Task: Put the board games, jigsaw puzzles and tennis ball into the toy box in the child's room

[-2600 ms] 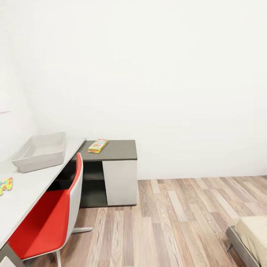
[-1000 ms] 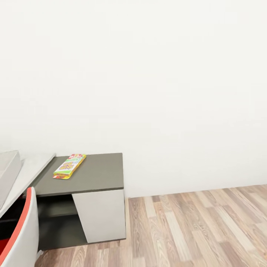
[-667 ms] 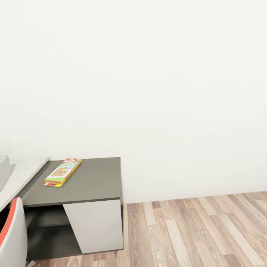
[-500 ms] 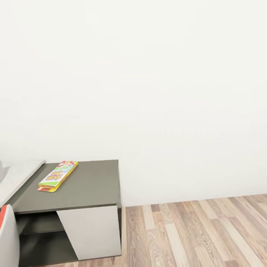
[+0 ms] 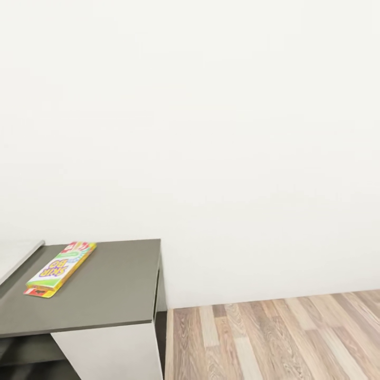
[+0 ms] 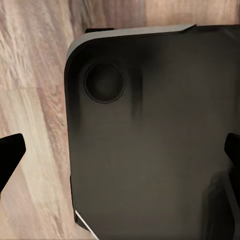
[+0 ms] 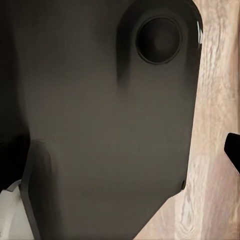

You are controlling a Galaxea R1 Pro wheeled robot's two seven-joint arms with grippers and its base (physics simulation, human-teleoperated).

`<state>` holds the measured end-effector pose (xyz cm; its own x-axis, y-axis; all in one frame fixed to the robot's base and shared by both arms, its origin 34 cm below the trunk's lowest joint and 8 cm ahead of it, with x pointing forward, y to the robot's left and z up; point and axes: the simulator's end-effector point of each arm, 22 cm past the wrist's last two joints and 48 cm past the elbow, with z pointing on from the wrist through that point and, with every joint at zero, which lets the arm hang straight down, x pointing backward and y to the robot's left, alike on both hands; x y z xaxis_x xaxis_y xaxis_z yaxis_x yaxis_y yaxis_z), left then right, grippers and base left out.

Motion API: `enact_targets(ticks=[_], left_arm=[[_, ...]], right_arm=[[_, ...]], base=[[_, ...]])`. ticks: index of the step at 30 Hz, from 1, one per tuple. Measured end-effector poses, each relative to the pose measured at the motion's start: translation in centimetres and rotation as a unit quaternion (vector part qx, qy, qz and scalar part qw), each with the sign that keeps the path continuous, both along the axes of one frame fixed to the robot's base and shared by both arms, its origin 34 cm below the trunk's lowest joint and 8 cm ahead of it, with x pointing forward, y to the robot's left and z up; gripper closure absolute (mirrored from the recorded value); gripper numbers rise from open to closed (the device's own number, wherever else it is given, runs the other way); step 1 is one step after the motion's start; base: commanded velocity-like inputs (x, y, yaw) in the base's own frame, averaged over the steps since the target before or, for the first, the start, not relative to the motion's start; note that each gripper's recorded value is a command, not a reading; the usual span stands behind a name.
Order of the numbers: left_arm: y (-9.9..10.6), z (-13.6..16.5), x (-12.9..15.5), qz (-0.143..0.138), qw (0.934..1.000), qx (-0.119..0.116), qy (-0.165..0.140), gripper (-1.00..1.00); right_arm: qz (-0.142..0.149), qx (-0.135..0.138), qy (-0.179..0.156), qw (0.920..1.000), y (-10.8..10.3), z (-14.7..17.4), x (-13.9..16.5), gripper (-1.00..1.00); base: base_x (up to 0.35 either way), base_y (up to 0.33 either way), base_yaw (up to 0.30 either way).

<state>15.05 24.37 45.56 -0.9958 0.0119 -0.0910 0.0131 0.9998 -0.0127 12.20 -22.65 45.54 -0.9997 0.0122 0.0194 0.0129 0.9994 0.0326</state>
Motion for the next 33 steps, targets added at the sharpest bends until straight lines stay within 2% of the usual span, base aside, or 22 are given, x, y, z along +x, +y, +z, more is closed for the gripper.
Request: enact_targets(ticks=[17,26,33], left_arm=[[-0.2,0.0,0.0,0.0,1.0,-0.001,0.0,-1.0],[0.0,0.0,0.0,0.002,1.0,-0.001,0.0,-1.0],[0.0,1.1,0.0,0.002,1.0,0.0,0.001,-1.0]], right_arm=[[0.0,-0.001,0.001,1.0,-0.1,0.0,0.0,-1.0],[0.001,-0.004,0.0,1.0,-0.6,0.0,0.0,-1.0],[0.003,-0.005,-0.001,1.0,-0.8,1.1,0.0,-1.0]], base=[[0.248,-0.002,0.232],[0.033,0.0,0.044],[0.003,0.0,0.004]])
